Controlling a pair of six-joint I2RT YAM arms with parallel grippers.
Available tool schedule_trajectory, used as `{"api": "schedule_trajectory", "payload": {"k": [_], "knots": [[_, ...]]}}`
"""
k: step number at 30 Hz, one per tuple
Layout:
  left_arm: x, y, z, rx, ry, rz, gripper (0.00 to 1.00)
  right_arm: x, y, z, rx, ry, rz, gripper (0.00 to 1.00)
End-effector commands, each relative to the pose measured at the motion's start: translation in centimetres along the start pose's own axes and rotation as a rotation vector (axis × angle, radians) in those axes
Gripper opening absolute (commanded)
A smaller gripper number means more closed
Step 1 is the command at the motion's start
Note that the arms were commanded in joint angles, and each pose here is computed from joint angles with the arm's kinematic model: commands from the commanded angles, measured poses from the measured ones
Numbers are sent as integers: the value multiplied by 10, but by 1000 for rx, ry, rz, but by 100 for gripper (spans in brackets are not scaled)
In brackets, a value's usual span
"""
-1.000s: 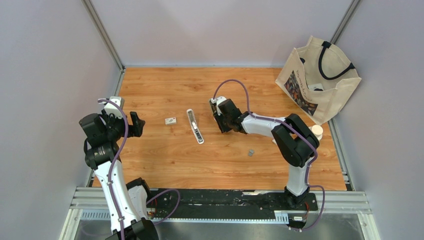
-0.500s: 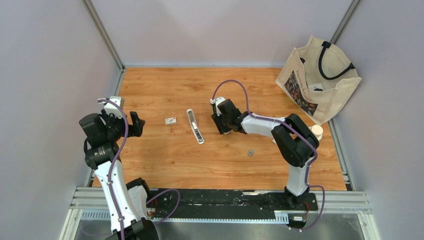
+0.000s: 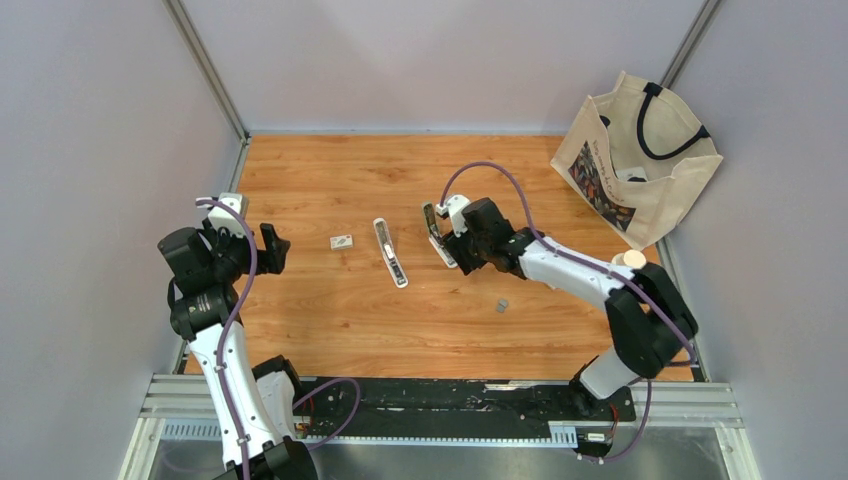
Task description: Load the staples into the stapler
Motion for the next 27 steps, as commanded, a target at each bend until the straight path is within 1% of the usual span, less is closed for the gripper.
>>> {"api": "schedule_trajectory", "payload": {"k": [1, 7, 11, 15, 19, 24, 27], "knots": [[1, 5, -4, -29, 7, 39, 88, -18, -2, -39, -16, 45, -121, 59], [1, 5, -4, -29, 3, 48, 88, -48, -31, -53, 109, 49, -126, 59], [0, 5, -4, -29, -7, 47, 88, -64, -39, -47, 158, 53, -66, 59], [0, 2, -4, -17, -6, 54, 89, -63, -43, -41, 204, 90, -67, 59], [1, 1, -3, -13, -3, 61, 89, -64, -47, -35, 231, 82, -69, 59], [0, 1, -3, -16, -6, 64, 89, -61, -57, -24, 311, 131, -54, 59], [1, 0, -3, -14, -4, 64, 89, -61, -59, -20, 336, 147, -48, 59]]}}
Point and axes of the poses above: each gripper's point midway between its finger pads, its own z axis out along the fingers, its own x axis along the line the jaws close on, y = z × x, the point moved 10 cm from there along -z, back along the fingers, and after that the axes turned 12 degrees about z, right-handed, at the moved point
